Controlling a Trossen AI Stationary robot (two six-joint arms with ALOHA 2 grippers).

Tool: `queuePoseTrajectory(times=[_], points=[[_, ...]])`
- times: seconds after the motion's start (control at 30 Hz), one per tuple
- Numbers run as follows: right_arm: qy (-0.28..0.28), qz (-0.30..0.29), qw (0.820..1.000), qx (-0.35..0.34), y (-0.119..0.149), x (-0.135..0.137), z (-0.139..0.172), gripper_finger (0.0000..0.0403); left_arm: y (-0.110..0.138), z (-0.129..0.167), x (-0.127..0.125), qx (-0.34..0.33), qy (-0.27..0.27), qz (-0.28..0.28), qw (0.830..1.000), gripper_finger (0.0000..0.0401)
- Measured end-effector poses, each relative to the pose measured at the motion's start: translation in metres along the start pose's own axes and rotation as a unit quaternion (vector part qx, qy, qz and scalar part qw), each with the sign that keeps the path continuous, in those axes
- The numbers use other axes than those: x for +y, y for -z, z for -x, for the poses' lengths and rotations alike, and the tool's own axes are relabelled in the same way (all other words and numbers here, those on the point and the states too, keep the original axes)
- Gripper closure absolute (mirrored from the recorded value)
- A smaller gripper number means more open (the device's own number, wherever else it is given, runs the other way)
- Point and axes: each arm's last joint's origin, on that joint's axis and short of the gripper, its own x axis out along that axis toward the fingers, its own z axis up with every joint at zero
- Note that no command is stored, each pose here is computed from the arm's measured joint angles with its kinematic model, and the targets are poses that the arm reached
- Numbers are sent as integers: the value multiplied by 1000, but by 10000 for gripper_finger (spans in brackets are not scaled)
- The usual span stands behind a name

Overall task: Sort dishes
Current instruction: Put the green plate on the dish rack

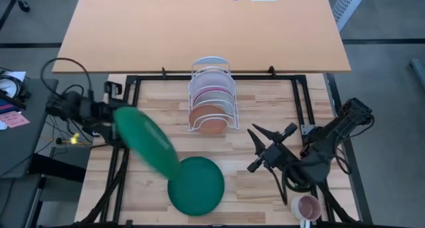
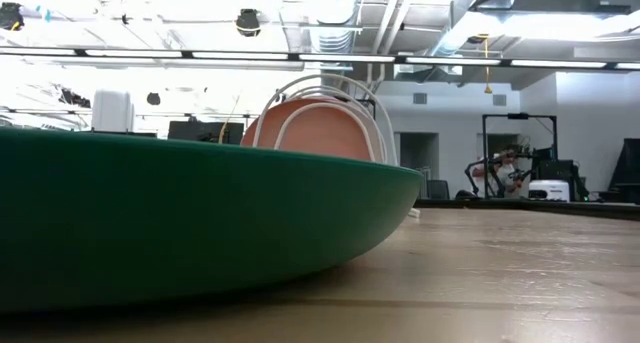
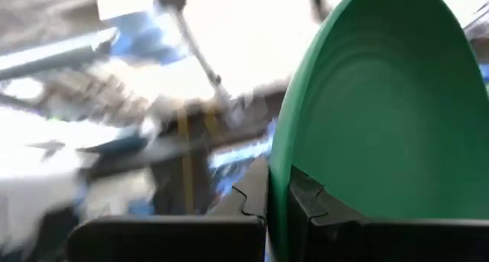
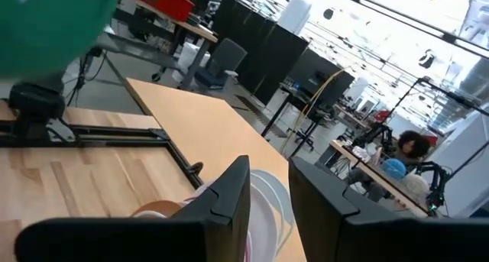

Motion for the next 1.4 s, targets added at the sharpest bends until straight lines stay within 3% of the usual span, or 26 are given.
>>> queuePoseTrajectory(times=[0.13, 0.23, 0.4, 0.5, 0.63, 0.73, 0.87, 0.97, 1.1, 1.27, 1.33, 1.4], points=[[-1, 2, 1000, -1, 0, 0, 1, 305, -3, -1, -11, -61, 187, -23, 980, 401], [-2, 4, 1000, -1, 0, 0, 1, 305, -2, -6, -16, -95, 244, -59, 963, 401], [-2, 4, 1000, -1, 0, 0, 1, 305, 1, -25, -17, -107, 219, -185, 952, 401], [-2, 5, 1000, -1, 0, 1, 1, 305, 4, -44, -12, -96, 171, -261, 945, 401], [-2, 5, 1000, -1, 0, 1, 1, 305, 7, -73, 4, -87, 156, -332, 926, 401], [-2, 6, 1000, -1, 0, 1, 1, 305, 3, -93, 18, -121, 230, -317, 912, 401], [-3, 8, 1000, -2, 0, 1, 1, 305, 9, -118, 37, -157, 375, -274, 872, 401], [-5, 13, 1000, -3, 0, 1, 3, 305, 18, -140, 54, -149, 431, -240, 857, 401], [-8, 16, 1000, -5, 0, 1, 5, 305, 33, -163, 77, -136, 466, -227, 844, 401], [-12, 16, 1000, -7, 0, 1, 8, 305, 55, -178, 107, -148, 458, -305, 822, 401], [-13, 18, 1000, -8, 0, 1, 9, 305, 56, -180, 116, -152, 481, -298, 811, 401], [-13, 20, 1000, -8, 0, 1, 9, 305, 55, -184, 120, -140, 483, -283, 817, 401]])
